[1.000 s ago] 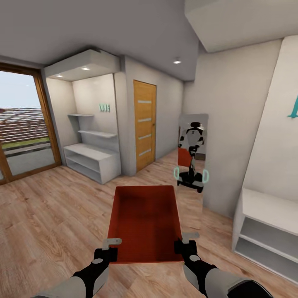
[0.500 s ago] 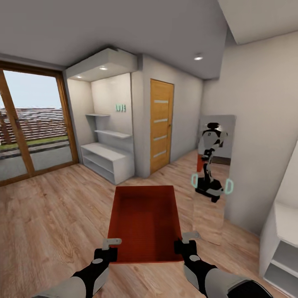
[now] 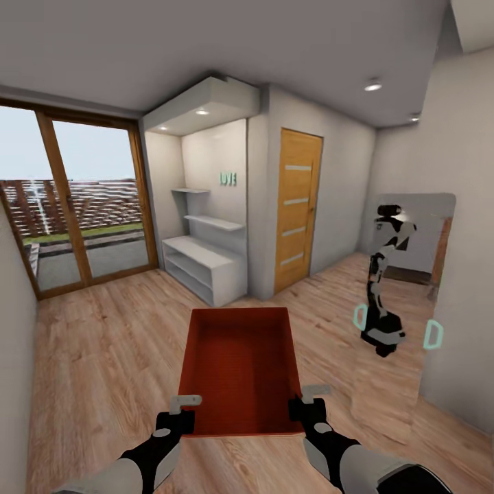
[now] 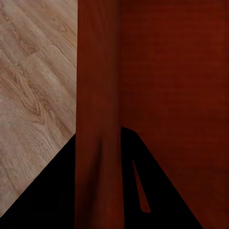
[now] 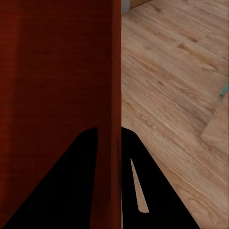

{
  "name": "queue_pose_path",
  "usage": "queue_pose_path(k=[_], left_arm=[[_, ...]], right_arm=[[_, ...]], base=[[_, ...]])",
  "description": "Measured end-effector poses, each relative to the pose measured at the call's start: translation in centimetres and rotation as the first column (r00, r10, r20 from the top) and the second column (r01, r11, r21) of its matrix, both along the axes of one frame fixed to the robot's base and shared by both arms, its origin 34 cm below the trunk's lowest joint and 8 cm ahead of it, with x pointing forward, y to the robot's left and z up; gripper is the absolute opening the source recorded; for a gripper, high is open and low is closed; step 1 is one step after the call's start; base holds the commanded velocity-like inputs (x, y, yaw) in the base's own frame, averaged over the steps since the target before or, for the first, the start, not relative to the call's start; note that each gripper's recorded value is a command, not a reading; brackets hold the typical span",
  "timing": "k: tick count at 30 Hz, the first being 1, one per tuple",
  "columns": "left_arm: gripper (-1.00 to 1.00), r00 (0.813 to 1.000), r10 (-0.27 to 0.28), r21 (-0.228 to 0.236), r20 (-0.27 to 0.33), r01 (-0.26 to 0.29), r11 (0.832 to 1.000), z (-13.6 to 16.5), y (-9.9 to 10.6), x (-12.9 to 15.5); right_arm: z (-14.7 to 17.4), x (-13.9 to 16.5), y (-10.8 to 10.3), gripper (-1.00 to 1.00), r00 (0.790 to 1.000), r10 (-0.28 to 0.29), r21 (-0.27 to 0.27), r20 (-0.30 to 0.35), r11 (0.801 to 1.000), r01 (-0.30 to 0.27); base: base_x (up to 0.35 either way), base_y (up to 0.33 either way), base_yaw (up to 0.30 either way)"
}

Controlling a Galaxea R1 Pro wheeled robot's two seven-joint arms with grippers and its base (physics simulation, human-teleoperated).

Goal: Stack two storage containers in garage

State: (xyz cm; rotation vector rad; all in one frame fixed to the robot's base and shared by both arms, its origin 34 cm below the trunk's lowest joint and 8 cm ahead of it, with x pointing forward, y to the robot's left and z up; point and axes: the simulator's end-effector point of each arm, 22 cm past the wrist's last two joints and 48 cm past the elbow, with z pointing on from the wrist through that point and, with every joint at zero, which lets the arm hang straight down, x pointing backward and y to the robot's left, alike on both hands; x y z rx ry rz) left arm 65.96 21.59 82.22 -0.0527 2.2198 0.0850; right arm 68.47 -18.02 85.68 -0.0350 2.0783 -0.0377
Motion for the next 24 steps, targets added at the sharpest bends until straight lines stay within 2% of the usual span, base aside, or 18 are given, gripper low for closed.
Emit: queue_pose_path(k=[24], left_arm=[[-1.0,1.0,0.0,0.0,0.0,0.0,1.0,0.0,0.0,0.0]], right_arm=[[0.0,0.0,0.0,-1.0,1.0,0.0,0.0,0.0,1.0,0.0]], base=[[0.321,0.0,0.004]])
